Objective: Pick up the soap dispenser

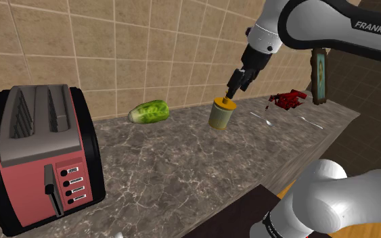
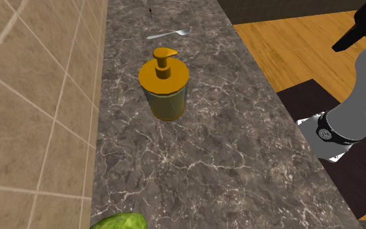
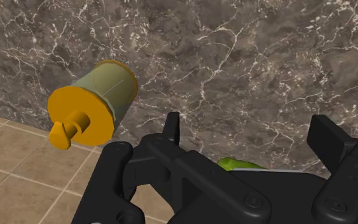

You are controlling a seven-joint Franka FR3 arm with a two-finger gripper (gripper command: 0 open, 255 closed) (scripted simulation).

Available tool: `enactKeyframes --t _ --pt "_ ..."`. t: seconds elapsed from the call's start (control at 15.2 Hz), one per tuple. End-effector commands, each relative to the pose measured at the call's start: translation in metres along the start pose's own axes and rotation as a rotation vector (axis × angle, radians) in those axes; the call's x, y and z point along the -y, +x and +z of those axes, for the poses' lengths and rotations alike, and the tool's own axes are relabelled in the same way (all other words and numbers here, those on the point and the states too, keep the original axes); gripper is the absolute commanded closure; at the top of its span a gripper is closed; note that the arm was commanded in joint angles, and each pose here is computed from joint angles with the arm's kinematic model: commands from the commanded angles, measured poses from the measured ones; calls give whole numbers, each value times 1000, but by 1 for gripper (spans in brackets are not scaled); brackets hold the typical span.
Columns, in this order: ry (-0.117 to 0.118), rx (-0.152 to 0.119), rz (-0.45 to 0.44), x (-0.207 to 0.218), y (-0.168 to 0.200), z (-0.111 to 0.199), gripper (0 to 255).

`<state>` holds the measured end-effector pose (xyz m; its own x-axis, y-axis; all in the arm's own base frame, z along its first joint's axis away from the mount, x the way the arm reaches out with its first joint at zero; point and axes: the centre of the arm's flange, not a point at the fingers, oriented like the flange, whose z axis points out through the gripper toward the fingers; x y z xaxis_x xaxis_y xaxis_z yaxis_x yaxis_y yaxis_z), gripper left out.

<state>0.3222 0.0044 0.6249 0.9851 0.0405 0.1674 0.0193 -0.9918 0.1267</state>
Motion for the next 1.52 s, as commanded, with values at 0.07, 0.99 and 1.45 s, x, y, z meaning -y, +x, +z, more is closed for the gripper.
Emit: enactKeyframes --t 0.07,0.99,1.45 --pt "5 3 1 -12 6 5 0" --pt "77 46 18 -173 81 88 0" --pt "112 67 26 -252 116 135 0"
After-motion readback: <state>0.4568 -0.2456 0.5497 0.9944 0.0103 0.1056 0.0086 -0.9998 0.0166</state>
